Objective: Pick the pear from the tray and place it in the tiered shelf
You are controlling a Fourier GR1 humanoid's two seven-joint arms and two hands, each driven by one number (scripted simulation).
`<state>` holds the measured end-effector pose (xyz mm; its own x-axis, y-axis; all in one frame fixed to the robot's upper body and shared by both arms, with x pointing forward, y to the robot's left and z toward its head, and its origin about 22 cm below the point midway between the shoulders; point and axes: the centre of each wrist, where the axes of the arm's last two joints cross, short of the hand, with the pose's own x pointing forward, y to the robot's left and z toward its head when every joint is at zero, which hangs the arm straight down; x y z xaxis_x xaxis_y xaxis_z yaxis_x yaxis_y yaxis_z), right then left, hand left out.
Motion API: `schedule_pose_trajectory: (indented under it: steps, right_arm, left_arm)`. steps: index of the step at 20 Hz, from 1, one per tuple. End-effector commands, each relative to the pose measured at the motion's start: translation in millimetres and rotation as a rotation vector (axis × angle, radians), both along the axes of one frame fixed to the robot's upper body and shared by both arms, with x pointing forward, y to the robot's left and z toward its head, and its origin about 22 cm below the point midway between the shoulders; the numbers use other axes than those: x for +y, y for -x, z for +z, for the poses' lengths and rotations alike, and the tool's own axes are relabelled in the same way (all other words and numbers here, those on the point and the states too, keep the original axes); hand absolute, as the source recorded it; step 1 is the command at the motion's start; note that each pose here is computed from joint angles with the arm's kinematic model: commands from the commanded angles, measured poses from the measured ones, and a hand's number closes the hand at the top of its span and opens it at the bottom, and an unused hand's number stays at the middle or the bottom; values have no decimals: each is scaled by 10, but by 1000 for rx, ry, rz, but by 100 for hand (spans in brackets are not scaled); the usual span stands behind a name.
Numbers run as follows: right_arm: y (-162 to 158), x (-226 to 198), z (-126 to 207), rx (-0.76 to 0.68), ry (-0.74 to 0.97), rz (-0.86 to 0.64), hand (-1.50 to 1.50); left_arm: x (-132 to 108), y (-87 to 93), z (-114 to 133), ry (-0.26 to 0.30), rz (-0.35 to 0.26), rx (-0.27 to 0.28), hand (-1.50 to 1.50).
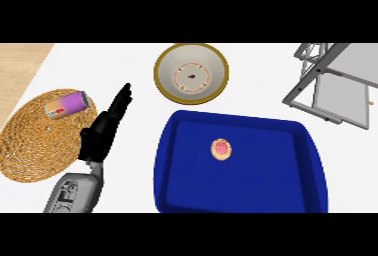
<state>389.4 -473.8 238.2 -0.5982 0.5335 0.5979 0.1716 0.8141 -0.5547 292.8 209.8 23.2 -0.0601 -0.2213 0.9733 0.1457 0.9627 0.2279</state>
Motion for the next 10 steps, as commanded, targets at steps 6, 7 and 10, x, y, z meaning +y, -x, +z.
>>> schedule_pose_trajectory:
  steps: [6,7,10]
  right_arm:
    - [65,-156,-52,88,-129,72,-150]
    - [35,-115,246,114,-158,100,-150]
    - [88,-191,72,140,-181,135,-150]
  left_arm:
    - [-78,49,-129,-15,-11,1,0]
    - [-99,-24,101,12,-12,10,0]
    - [-47,-22,109,11,-17,-6,0]
